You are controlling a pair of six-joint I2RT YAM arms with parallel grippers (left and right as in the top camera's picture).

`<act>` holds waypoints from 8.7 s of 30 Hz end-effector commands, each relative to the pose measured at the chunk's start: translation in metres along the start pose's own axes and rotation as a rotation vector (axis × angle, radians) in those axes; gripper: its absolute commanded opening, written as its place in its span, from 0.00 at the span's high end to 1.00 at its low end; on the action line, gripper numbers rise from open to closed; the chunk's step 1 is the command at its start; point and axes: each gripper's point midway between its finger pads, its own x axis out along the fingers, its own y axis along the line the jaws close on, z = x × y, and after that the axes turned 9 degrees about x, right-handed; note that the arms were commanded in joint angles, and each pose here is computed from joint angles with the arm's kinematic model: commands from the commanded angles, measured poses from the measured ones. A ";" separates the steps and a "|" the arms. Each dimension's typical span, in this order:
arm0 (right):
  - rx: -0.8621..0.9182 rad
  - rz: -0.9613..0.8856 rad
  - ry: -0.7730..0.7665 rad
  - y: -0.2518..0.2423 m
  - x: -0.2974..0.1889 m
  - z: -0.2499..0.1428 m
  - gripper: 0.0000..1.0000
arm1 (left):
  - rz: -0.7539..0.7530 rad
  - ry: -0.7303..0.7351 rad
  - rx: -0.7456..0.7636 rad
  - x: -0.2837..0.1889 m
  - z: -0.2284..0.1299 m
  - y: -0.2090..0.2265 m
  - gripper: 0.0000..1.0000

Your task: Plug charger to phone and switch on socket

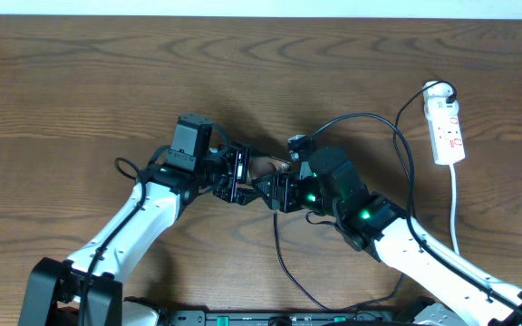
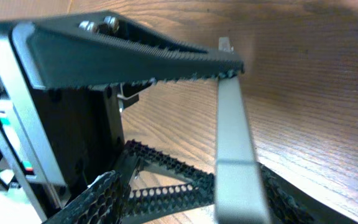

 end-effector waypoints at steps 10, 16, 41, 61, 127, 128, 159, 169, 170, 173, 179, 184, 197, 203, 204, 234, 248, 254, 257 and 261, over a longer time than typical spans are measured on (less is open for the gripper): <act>-0.006 -0.034 -0.011 -0.003 0.002 0.001 0.52 | -0.022 0.034 0.038 -0.001 -0.016 -0.013 0.93; -0.006 -0.034 -0.010 -0.003 0.002 0.001 0.53 | -0.022 0.034 0.038 -0.001 -0.016 -0.013 0.93; 0.017 -0.093 -0.019 -0.016 0.001 0.000 0.58 | -0.021 0.011 0.053 0.000 -0.014 -0.013 0.93; 0.027 -0.106 -0.005 -0.022 0.009 -0.002 0.78 | -0.009 0.029 0.066 0.004 -0.021 -0.011 0.93; 0.674 0.309 -0.312 0.009 -0.039 0.126 0.99 | -0.473 -0.121 0.686 -0.137 0.037 -0.098 0.09; 0.716 0.333 -0.324 0.012 -0.041 0.130 0.99 | -0.486 -0.135 0.694 -0.141 0.039 -0.102 0.09; 0.949 0.674 -0.357 0.102 -0.052 0.127 0.99 | -0.710 -0.247 0.885 -0.148 0.002 -0.167 0.09; 0.926 0.696 -0.333 0.116 -0.050 0.115 0.99 | -0.712 -0.277 0.897 -0.140 -0.001 -0.170 0.08; 0.913 0.695 -0.334 0.119 -0.049 0.113 0.99 | -0.713 -0.284 0.894 -0.141 0.000 -0.171 0.09; 0.880 0.692 -0.331 0.123 -0.048 0.109 0.99 | -0.697 -0.288 0.868 -0.138 0.005 -0.169 0.09; 0.857 0.690 -0.314 0.129 -0.046 0.100 0.99 | -0.641 -0.277 0.800 -0.129 0.015 -0.158 0.09; 0.846 0.688 -0.302 0.133 -0.044 0.095 0.99 | -0.643 -0.284 0.799 -0.129 0.015 -0.159 0.18; 0.833 0.686 -0.287 0.140 -0.041 0.085 0.99 | -0.643 -0.296 0.806 -0.130 0.017 -0.159 0.28; 0.833 0.687 -0.282 0.142 -0.040 0.082 0.99 | -0.642 -0.298 0.814 -0.130 0.017 -0.159 0.47; 0.833 0.687 -0.282 0.142 -0.040 0.082 0.99 | -0.642 -0.298 0.814 -0.130 0.017 -0.159 0.51; 0.837 0.681 -0.303 0.140 -0.039 0.083 0.86 | -0.642 -0.297 0.814 -0.130 0.016 -0.159 0.92; 0.814 0.677 -0.340 0.137 -0.042 0.090 0.01 | -0.644 -0.317 0.813 -0.135 0.022 -0.159 0.93; 0.759 0.663 -0.362 0.136 -0.042 0.091 0.01 | -0.652 -0.363 0.818 -0.158 0.042 -0.157 0.92; 0.707 0.651 -0.379 0.136 -0.042 0.091 0.01 | -0.662 -0.374 0.898 -0.183 0.051 -0.151 0.93; 0.607 0.626 -0.409 0.135 -0.042 0.091 0.01 | -0.688 -0.367 1.022 -0.213 0.050 -0.145 0.93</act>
